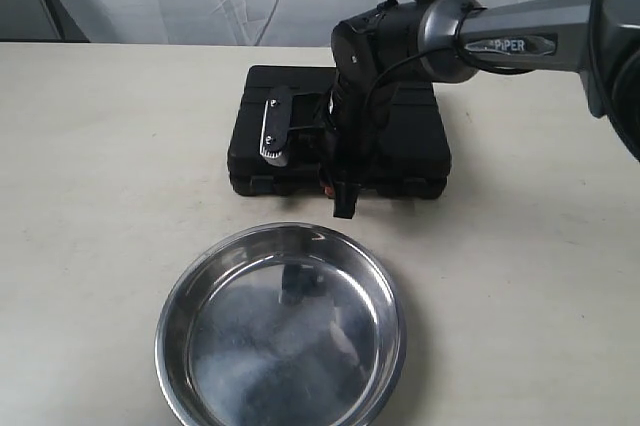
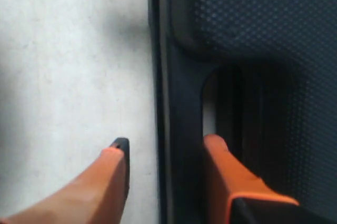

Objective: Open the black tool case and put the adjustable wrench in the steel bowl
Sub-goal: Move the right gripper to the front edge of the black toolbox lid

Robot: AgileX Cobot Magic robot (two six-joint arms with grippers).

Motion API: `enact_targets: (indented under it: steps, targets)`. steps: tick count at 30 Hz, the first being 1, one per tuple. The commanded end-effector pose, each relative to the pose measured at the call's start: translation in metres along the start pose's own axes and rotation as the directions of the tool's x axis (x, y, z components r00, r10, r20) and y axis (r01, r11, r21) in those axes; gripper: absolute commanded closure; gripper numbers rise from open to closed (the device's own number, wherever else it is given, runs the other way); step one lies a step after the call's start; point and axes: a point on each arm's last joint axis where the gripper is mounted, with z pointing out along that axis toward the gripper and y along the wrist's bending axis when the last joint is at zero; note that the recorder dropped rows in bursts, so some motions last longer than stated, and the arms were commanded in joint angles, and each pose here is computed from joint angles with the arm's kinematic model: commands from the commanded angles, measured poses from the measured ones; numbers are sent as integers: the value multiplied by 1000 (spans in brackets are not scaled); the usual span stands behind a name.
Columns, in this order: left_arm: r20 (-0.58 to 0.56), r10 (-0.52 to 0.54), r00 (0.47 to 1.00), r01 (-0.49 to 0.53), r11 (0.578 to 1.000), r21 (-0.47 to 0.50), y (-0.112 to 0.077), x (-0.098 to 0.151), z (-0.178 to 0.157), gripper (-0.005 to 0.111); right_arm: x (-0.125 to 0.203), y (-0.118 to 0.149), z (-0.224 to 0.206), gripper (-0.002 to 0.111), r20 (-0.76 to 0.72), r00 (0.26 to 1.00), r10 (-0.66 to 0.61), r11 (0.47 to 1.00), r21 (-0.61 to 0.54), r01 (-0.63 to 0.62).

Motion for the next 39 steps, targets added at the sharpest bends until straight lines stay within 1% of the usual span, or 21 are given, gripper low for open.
enact_targets:
  steps: [1, 3, 5, 6, 12, 21, 25, 31, 39]
  targets:
    - [8, -6, 1000, 6, 1000, 0, 0, 1, 0, 106, -2, -3, -2, 76, 12, 1000, -8, 1000, 20, 8]
    - [8, -6, 1000, 6, 1000, 0, 0, 1, 0, 106, -2, -3, -2, 89, 12, 1000, -8, 1000, 20, 8]
    - [8, -6, 1000, 6, 1000, 0, 0, 1, 0, 106, -2, -2, -3, 107, 13, 1000, -3, 1000, 19, 2]
    - [8, -6, 1000, 6, 1000, 0, 0, 1, 0, 106, -2, -2, -4, 109, 13, 1000, 2, 1000, 19, -3]
    - [8, -6, 1000, 6, 1000, 0, 0, 1, 0, 106, -7, 0, -23, 108, 28, 1000, -3, 1000, 27, 3]
    - [8, -4, 1000, 4, 1000, 0, 0, 1, 0, 106, -14, -4, -69, 108, 100, 995, -6, 992, 122, -6]
    - [8, -4, 1000, 4, 1000, 0, 0, 1, 0, 106, -15, -5, -82, 108, 125, 992, -10, 988, 155, -10]
    - [8, -4, 1000, 4, 1000, 0, 0, 1, 0, 106, -15, -5, -76, 108, 121, 993, -4, 990, 143, -14]
    - [8, -4, 1000, 4, 1000, 0, 0, 1, 0, 106, -14, 0, -38, 108, 79, 996, 28, 998, 56, -32]
